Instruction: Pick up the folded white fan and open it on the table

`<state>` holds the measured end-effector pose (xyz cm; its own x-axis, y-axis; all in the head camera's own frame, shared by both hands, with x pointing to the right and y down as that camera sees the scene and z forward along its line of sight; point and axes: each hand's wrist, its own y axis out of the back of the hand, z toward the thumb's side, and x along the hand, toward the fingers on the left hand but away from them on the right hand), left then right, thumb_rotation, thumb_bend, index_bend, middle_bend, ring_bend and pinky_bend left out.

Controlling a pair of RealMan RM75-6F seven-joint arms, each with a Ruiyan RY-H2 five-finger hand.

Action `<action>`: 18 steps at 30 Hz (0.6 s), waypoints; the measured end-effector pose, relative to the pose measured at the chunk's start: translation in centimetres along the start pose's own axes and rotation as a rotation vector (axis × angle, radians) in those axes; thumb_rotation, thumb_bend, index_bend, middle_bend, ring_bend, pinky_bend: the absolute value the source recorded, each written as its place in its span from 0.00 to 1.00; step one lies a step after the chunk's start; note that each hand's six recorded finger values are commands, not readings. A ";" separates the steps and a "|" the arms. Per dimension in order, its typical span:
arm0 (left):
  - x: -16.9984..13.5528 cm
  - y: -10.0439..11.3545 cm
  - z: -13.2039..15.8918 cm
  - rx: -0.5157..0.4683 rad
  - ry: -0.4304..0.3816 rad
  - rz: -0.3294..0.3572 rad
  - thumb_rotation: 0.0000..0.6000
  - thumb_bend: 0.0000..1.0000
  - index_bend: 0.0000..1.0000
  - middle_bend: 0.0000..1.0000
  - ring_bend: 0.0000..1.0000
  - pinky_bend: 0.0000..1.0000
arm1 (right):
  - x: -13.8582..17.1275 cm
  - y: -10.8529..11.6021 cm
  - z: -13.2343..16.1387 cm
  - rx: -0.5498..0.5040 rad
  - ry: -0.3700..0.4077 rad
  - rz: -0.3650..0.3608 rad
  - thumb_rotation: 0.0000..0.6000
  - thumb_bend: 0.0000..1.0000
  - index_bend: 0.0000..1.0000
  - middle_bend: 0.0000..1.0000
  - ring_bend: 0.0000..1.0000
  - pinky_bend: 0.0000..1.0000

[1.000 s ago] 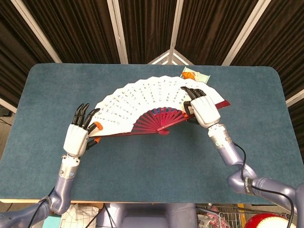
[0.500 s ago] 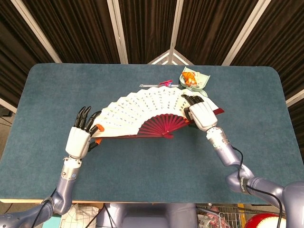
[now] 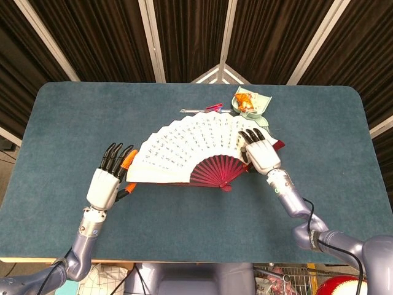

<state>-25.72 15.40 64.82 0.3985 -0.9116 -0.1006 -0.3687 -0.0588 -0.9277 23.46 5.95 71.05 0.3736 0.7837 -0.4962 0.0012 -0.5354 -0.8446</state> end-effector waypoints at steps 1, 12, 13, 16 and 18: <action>0.0 0.1 0.0 -0.002 0.000 0.001 1.00 0.46 0.07 0.06 0.00 0.03 | 0.0 0.0 -0.1 0.001 -0.002 -0.001 1.00 0.30 0.07 0.11 0.05 0.05; -0.2 0.3 -0.3 -0.030 0.036 -0.010 1.00 0.46 0.07 0.06 0.00 0.03 | 0.8 1.2 -1.1 -0.035 -0.026 -0.055 1.00 0.27 0.00 0.11 0.05 0.05; -0.2 0.3 -0.3 -0.033 0.036 -0.010 1.00 0.46 0.07 0.06 0.00 0.03 | 0.8 1.2 -1.2 -0.028 -0.028 -0.055 1.00 0.27 0.00 0.11 0.05 0.05; 0.0 0.8 -0.3 -0.039 0.043 0.003 1.00 0.46 0.07 0.06 0.00 0.03 | 1.0 1.3 -1.6 0.007 -0.038 -0.053 1.00 0.27 0.00 0.11 0.05 0.05; 0.1 1.4 -0.5 -0.037 0.047 0.017 1.00 0.46 0.07 0.06 0.00 0.03 | 1.3 1.2 -2.4 0.041 -0.058 -0.051 1.00 0.27 0.00 0.11 0.05 0.05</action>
<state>-26.61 15.07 63.70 0.3525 -0.9306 -0.0990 -0.4061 -0.0569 -0.9120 26.17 5.57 69.86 0.3201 0.8272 -0.4618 -0.0196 -0.4816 -0.8762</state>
